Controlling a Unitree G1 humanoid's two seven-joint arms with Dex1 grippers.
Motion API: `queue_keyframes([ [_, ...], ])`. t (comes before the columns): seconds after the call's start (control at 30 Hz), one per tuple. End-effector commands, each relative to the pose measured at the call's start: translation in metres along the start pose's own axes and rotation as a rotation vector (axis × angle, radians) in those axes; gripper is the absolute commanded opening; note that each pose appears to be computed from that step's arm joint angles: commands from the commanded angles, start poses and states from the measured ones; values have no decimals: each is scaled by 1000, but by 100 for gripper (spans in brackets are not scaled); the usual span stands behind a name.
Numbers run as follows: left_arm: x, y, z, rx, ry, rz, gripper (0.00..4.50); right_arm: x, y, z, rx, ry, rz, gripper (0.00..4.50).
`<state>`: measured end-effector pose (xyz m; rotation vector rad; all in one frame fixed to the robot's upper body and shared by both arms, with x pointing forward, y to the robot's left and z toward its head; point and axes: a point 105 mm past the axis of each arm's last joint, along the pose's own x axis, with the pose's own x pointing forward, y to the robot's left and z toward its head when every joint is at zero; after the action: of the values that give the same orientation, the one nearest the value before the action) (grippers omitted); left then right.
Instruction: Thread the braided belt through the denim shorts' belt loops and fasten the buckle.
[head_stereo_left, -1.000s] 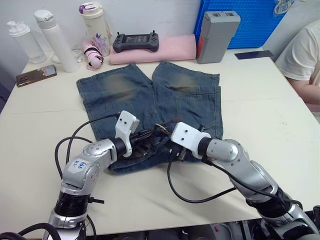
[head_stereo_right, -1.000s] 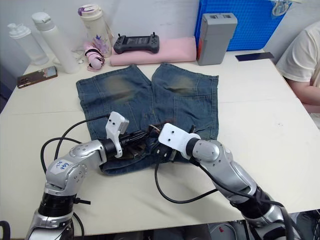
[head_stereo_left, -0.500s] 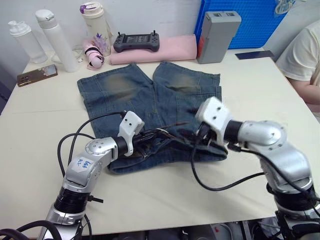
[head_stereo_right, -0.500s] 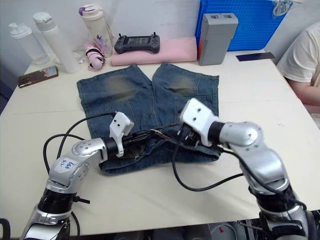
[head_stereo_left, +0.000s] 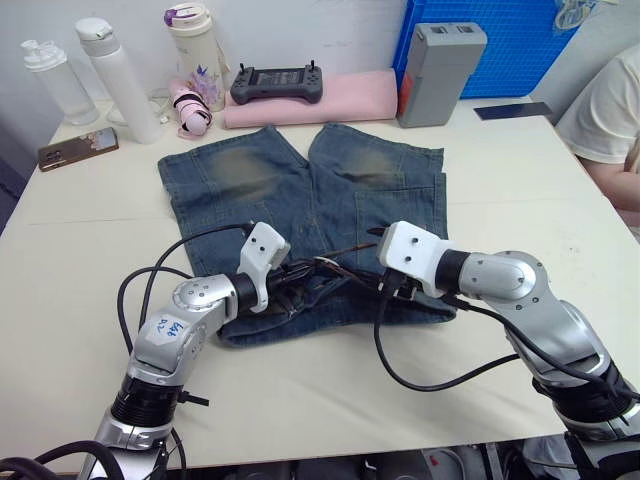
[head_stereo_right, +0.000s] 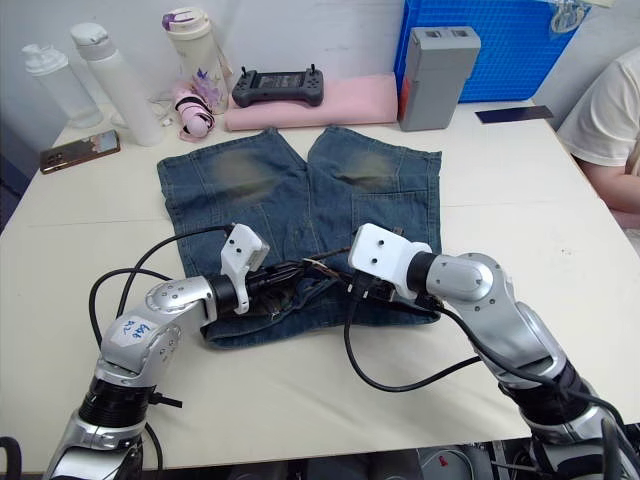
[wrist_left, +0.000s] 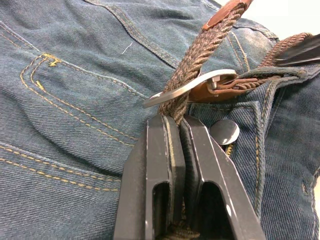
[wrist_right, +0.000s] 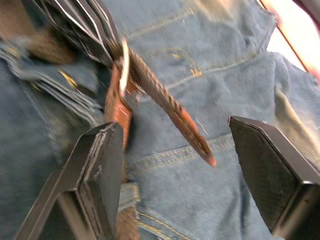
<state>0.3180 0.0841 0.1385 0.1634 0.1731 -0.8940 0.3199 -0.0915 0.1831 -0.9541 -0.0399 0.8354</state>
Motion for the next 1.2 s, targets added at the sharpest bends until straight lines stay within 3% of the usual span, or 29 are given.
queue_keyframes([
  [0.03, -2, -2, 6, 79, -14, -11, 0, 2, -1, 7, -69, -19, -16, 357],
  [0.07, -2, -2, 7, 101, -11, -10, 0, 2, -1, 6, -76, -17, -14, 357],
  [0.17, -3, 0, 8, 169, -3, -2, 0, 4, 1, 6, -87, -14, -4, 277],
  [0.37, -4, 1, 15, 249, -19, 2, 0, 7, 5, 2, -102, 6, 2, 2],
  [0.6, -6, 1, 28, 266, -97, 9, 0, 8, 4, 1, -102, 9, -10, 2],
  [0.67, -12, 4, 31, 201, -123, -9, 79, 8, 4, 1, -108, 13, -13, 0],
  [0.7, -16, 5, 32, 172, -131, -18, 94, 7, 4, 0, -113, 15, -14, 0],
  [0.8, -35, 17, 26, 12, -115, -85, 224, 5, 1, -2, -136, 22, -31, 0],
  [0.97, -61, 53, 24, -117, -142, -44, 224, -1, -4, -6, -191, 32, -75, 0],
  [1.07, -62, 72, 11, -117, -83, 18, 145, -6, -9, -5, -193, 13, -117, 0],
  [1.1, -62, 74, 9, -113, -72, 26, 101, -7, -9, -5, -194, 9, -122, 0],
  [1.17, -55, 77, -12, -68, 40, 38, 17, -13, -14, -2, -209, -13, -158, 0],
  [1.2, -52, 78, -24, -34, 106, 43, 7, -17, -17, -1, -226, -19, -177, 0],
])
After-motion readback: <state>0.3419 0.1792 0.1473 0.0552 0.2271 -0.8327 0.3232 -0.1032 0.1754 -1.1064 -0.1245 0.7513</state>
